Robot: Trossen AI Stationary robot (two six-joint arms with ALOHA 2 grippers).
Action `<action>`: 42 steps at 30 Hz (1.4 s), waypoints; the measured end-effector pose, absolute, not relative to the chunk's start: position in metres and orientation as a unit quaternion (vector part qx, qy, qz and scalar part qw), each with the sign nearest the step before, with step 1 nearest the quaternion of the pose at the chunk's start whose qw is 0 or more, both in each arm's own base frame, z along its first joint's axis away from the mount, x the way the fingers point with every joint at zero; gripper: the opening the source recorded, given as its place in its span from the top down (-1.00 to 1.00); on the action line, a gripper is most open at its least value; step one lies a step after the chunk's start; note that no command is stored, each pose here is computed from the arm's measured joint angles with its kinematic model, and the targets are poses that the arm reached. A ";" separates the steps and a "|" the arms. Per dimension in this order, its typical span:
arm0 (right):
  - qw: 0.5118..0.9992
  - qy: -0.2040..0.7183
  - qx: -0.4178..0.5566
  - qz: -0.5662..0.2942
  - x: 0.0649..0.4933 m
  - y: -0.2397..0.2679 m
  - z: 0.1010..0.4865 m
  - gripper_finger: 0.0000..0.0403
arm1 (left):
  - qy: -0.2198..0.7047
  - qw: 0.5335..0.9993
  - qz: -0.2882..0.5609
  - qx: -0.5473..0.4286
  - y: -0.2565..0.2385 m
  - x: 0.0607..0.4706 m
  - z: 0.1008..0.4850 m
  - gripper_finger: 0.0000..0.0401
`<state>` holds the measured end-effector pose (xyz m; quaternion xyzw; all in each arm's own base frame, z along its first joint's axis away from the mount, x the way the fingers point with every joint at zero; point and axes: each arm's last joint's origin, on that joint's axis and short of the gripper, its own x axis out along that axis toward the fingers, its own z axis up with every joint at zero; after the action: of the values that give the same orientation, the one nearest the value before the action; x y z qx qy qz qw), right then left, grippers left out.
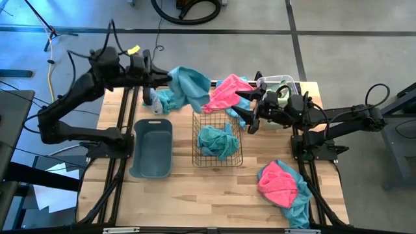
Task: Sort microfiber towel by color & place in baskets
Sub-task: Put the blue towel into the wire basket
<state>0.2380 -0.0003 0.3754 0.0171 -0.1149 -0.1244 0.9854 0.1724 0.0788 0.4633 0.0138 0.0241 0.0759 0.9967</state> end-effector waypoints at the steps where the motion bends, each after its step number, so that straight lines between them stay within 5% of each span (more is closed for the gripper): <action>1: 0.985 -0.115 0.018 -0.124 0.238 0.000 0.375 -0.37 | 0.012 0.997 0.070 0.007 0.077 0.174 0.458 1.00; 13: 0.989 -0.118 0.041 -0.083 0.239 -0.001 0.376 -0.37 | -0.085 0.995 0.004 -0.052 0.058 0.190 0.405 1.00; 27: 0.989 -0.119 0.092 0.010 0.238 -0.015 0.376 -0.37 | -0.100 0.993 -0.041 -0.056 0.039 0.195 0.402 1.00; 42: 0.992 -0.115 0.055 0.009 0.239 -0.015 0.376 -0.37 | -0.175 0.978 -0.050 -0.098 0.035 0.200 0.365 1.00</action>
<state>0.2385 -0.0151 0.3755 0.0551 -0.1151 0.0093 0.9918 0.2000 0.0345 0.3648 -0.0978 -0.1746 -0.0501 0.9785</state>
